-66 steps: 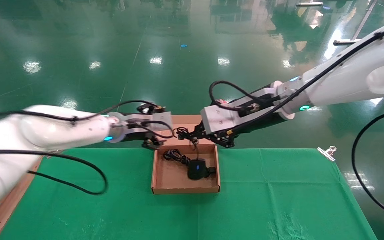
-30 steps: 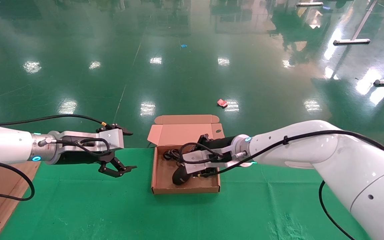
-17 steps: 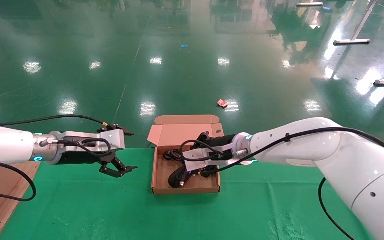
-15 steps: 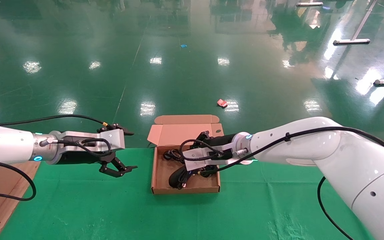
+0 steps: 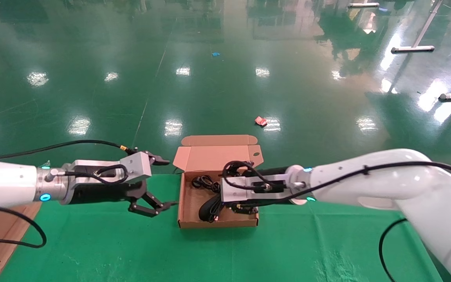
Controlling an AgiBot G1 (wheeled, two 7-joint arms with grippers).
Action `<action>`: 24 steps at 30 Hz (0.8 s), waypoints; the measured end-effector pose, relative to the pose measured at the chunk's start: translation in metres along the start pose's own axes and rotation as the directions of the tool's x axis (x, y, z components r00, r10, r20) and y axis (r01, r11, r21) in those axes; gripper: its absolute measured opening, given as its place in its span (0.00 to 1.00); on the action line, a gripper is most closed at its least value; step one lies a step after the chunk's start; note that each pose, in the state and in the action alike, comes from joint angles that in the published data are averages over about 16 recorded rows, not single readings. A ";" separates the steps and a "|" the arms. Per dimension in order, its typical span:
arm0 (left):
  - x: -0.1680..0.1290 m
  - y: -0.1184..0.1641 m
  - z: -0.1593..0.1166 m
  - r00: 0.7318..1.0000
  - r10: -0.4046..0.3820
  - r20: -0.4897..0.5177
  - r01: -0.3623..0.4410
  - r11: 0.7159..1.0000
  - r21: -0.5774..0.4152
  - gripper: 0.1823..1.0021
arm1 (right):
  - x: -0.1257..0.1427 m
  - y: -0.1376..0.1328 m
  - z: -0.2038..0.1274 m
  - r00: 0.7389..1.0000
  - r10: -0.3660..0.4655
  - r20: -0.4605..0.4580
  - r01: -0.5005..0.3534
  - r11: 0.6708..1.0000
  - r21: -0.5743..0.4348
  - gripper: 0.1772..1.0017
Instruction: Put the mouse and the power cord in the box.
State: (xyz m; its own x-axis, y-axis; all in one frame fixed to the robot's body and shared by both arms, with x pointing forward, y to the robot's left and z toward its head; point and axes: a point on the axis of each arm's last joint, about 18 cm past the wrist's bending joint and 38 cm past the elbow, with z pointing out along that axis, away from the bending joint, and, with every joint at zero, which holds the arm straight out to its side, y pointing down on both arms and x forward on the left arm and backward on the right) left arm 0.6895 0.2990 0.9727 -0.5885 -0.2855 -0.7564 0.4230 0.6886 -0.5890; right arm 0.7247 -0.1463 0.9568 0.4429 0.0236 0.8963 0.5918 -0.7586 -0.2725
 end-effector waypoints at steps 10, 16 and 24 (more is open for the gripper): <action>0.024 -0.019 -0.015 0.992 -0.122 -0.045 0.128 0.978 0.167 1.00 | -0.021 0.003 -0.038 0.971 0.238 0.014 -0.237 0.958 0.163 0.71; 0.036 -0.031 -0.029 0.981 -0.175 -0.081 0.190 0.949 0.252 1.00 | -0.030 0.003 -0.066 0.936 0.349 0.037 -0.346 0.903 0.253 0.84; 0.051 -0.048 -0.054 0.966 -0.221 -0.136 0.255 0.902 0.347 1.00 | -0.040 0.001 -0.110 0.887 0.455 0.081 -0.452 0.817 0.358 0.95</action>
State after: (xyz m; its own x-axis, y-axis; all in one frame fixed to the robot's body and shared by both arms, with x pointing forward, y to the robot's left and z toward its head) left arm 0.6019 0.2873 0.9773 -0.7555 -0.3372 -0.5617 0.4706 0.3170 -0.8234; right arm 0.6332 -0.2196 0.9592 0.7166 -0.2716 0.6424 0.5244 -0.3975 -0.7530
